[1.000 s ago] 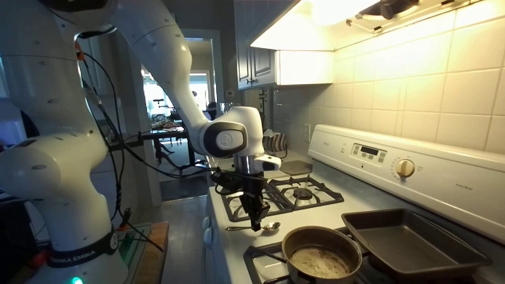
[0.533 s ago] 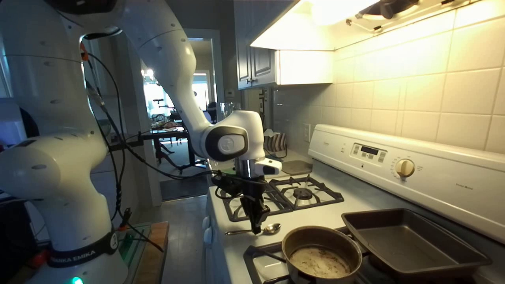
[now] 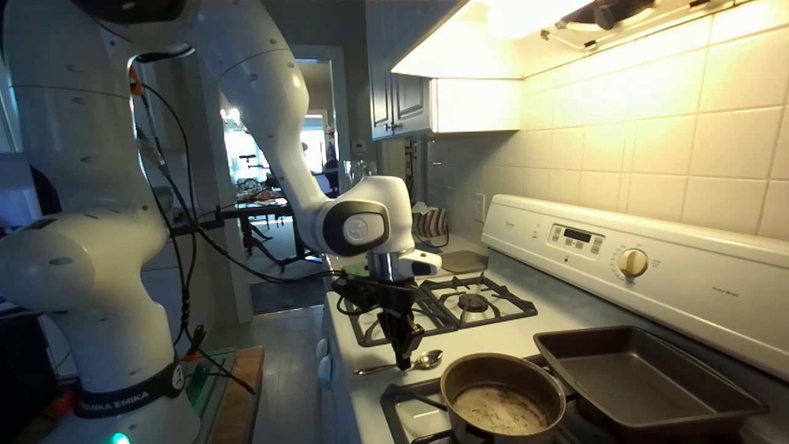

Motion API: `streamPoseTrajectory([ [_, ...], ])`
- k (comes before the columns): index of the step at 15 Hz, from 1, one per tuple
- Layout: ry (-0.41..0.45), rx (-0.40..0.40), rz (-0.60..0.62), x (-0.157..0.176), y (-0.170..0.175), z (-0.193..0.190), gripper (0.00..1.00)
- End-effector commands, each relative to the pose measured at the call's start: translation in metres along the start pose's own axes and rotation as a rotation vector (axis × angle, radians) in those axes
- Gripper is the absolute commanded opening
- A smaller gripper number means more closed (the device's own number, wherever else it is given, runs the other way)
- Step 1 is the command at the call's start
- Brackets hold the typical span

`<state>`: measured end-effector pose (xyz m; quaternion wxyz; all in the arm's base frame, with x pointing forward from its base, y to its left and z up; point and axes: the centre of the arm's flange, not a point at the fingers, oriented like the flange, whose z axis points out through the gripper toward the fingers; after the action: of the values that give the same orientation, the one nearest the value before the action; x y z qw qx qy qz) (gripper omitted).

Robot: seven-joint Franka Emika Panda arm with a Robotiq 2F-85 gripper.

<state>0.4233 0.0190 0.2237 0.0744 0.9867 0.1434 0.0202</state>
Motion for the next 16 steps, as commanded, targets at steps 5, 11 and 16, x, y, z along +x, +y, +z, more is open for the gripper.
streamPoseTrajectory([
  [5,0.003,-0.033,0.014,-0.002,-0.001,0.022,0.02],
  [11,0.003,-0.033,0.012,-0.003,0.000,0.021,0.46],
  [16,0.004,-0.014,0.009,-0.007,0.005,0.004,0.81],
])
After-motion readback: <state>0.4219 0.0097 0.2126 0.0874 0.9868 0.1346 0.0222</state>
